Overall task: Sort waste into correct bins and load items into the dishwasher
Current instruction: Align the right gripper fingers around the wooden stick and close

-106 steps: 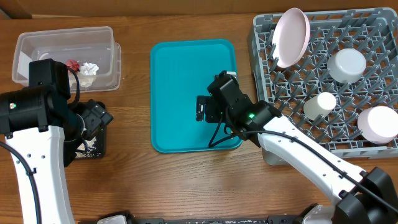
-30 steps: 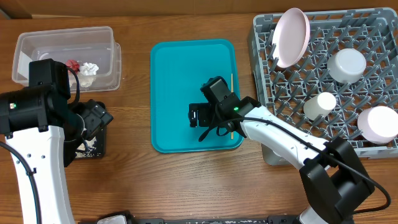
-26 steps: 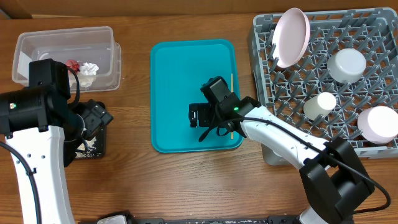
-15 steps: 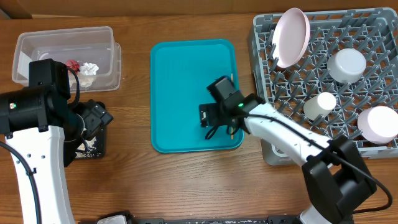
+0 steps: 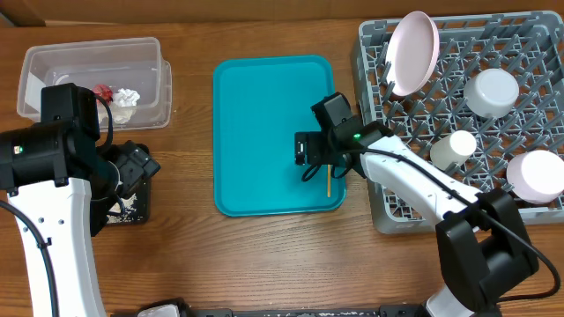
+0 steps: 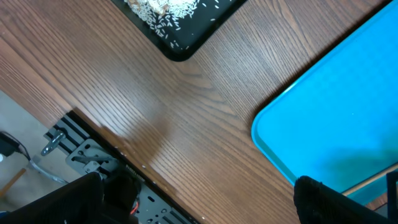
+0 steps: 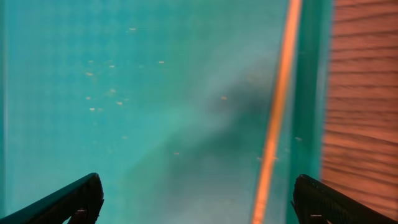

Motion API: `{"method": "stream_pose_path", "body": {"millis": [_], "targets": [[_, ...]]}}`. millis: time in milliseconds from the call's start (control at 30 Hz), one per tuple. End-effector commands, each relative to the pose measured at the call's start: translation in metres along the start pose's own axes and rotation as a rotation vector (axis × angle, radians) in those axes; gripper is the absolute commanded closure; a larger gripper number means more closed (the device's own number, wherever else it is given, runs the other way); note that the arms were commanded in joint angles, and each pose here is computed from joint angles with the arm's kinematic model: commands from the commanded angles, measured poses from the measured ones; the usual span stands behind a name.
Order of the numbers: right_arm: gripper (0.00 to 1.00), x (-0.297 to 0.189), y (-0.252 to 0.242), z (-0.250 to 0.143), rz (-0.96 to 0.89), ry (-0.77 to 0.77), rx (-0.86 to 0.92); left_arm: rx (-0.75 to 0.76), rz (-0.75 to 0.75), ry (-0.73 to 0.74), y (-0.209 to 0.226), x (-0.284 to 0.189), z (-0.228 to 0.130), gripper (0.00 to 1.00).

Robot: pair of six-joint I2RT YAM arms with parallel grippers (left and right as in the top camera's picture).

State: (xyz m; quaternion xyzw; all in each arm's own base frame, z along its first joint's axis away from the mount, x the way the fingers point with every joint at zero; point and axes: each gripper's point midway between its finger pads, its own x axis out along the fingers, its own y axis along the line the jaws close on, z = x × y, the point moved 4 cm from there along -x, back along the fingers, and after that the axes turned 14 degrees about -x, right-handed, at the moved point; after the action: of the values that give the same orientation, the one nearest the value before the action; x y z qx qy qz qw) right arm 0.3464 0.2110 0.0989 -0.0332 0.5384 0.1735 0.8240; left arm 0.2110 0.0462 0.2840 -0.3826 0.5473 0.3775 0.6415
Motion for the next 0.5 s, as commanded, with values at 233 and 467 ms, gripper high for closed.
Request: {"method": "stream_pose_path", "body": {"millis": [233,467], "targets": [[0.07,0.035,0.002,-0.004,-0.046,0.034,-0.028,-0.005,0.015,-0.01,0.001,0.001,0.002,0.0],[0.07,0.04,-0.001,-0.006,-0.064,0.045,-0.028,-0.005,0.015,-0.01,0.001,0.001,0.002,0.0]]}}
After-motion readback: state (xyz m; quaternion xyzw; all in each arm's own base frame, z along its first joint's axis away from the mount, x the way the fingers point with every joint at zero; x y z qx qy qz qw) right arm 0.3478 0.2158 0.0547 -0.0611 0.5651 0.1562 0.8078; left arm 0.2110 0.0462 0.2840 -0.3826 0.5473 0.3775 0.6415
